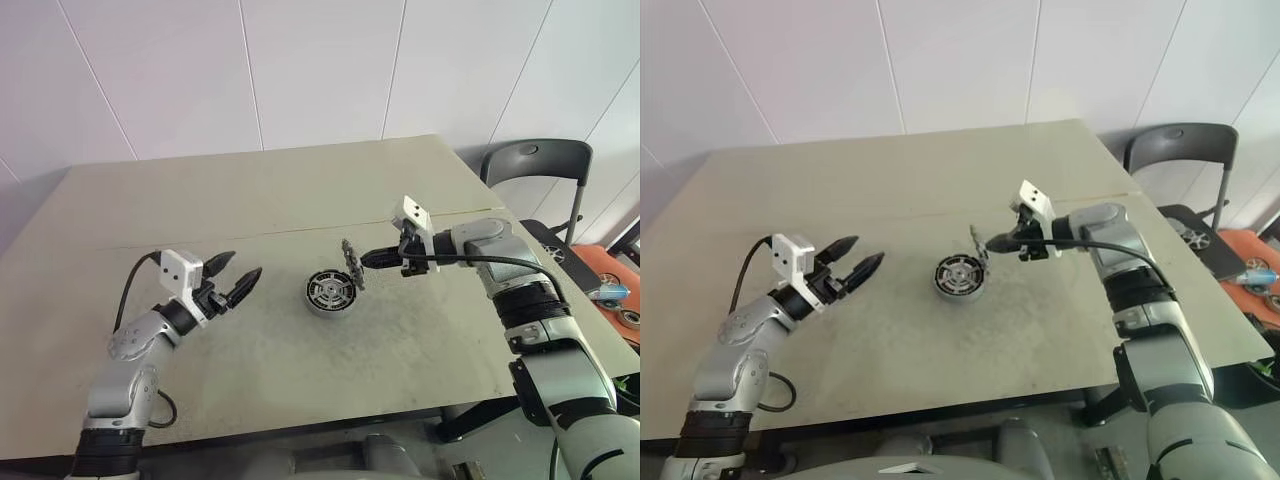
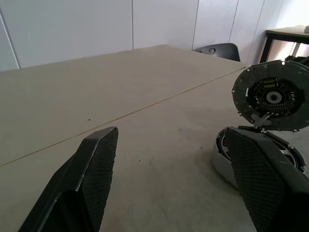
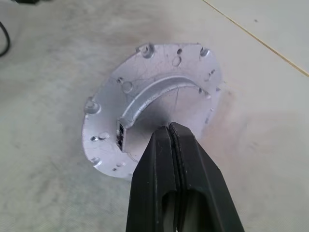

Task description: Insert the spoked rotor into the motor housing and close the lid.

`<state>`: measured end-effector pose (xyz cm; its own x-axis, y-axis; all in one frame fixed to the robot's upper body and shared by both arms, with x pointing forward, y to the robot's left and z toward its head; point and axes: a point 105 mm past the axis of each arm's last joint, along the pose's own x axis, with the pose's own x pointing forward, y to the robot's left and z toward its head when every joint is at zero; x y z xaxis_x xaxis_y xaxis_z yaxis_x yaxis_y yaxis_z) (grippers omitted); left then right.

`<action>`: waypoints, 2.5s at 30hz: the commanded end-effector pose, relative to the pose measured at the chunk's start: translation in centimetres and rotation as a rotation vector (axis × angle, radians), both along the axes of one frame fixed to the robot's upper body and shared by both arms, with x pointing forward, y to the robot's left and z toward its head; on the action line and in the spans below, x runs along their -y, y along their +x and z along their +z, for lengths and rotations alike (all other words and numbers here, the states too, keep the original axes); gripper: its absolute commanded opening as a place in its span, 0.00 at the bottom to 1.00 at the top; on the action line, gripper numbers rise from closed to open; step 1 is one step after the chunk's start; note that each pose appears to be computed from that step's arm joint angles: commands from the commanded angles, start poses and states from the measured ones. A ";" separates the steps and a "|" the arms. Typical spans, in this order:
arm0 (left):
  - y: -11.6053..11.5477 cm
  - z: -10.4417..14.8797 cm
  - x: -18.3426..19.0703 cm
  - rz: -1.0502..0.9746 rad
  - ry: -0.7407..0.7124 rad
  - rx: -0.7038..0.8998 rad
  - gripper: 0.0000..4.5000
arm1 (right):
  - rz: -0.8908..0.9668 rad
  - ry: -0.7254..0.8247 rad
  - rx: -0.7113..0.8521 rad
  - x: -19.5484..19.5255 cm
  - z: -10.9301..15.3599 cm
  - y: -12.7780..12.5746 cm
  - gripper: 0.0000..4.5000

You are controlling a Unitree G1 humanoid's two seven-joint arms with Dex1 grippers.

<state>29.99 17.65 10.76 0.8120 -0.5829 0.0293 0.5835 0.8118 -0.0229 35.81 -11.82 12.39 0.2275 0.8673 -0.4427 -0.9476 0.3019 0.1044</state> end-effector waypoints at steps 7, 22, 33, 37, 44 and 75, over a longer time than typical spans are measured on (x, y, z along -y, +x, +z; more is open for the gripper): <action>-0.9 0.3 1.0 -0.080 0.055 0.017 0.83 | 0.083 0.096 -0.067 -4.1 -1.1 -2.0 0.01; -0.8 0.0 0.1 -0.038 0.049 0.012 0.83 | -0.010 0.294 -0.032 -5.5 1.6 0.0 0.01; -0.7 0.1 0.0 -0.025 0.045 0.016 0.83 | -0.012 -0.106 -0.034 -5.6 -6.6 -1.0 0.01; -0.7 0.1 -0.1 -0.018 0.047 0.017 0.83 | -0.005 -0.073 -0.049 -5.7 -6.7 -1.3 0.01; -0.6 0.1 -0.2 -0.007 0.051 0.017 0.83 | -0.013 0.134 -0.047 -6.1 -2.4 -0.6 0.04; -0.7 0.1 -0.1 0.000 0.045 0.005 0.83 | -0.108 -0.030 0.033 -5.6 -6.1 0.8 1.00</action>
